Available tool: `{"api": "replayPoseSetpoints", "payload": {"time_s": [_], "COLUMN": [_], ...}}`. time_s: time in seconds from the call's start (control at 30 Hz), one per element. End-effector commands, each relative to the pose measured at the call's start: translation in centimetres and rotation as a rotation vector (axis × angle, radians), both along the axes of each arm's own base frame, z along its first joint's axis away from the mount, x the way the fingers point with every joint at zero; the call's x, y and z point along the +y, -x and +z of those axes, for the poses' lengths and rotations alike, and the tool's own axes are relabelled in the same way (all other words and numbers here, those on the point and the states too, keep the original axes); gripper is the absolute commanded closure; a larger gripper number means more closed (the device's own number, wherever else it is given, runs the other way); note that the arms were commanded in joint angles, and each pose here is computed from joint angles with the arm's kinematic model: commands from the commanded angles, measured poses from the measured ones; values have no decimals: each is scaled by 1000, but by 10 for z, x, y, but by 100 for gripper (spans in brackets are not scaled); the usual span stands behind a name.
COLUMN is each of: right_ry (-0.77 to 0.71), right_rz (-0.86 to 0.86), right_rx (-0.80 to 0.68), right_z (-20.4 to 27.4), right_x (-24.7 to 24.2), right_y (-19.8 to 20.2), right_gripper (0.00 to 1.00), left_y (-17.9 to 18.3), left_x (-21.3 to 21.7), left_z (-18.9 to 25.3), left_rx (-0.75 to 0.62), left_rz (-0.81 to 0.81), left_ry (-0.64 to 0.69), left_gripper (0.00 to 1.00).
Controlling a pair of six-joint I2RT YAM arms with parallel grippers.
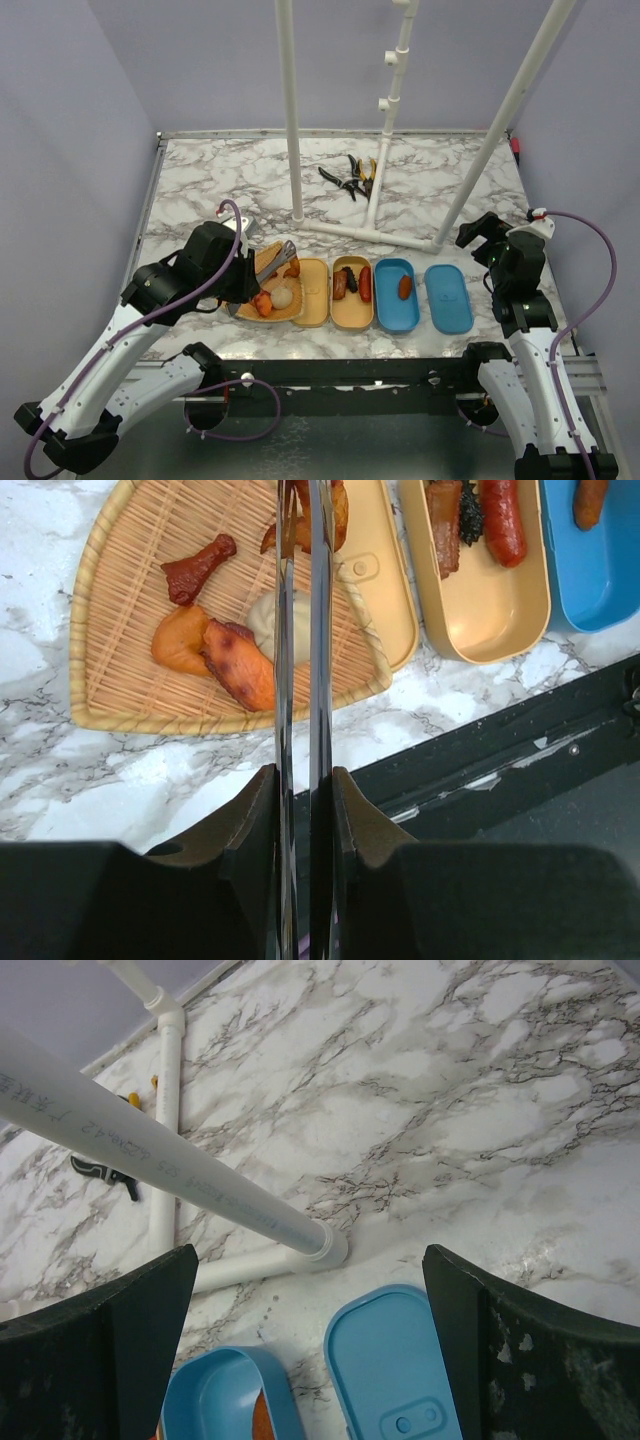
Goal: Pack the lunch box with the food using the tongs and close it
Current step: Pick up the fake food from the plate.
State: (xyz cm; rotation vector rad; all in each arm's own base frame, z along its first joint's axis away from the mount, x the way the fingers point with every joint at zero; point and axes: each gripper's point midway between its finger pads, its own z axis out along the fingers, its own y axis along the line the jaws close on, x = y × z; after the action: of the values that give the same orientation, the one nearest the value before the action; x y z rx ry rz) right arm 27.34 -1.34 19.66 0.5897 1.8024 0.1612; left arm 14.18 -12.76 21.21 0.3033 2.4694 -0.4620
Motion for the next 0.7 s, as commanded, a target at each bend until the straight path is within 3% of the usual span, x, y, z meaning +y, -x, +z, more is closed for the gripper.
{"api": "replayPoseSetpoints", "payload": {"time_s": [0.0,0.67], "right_ry": [11,20], "right_rz": [-12,-15], "right_rx": [9,8], "right_z": [-2,2], "right_x": [-3,-4], "right_y": [3,4], "right_gripper": [0,0], "left_y": [8,24], "left_x": [-7,-23], "left_z": [21,48], "left_rx": [-35,-44], "left_rz": [-68,-227], "left_ry": [69,136], "left_gripper": [92,94]}}
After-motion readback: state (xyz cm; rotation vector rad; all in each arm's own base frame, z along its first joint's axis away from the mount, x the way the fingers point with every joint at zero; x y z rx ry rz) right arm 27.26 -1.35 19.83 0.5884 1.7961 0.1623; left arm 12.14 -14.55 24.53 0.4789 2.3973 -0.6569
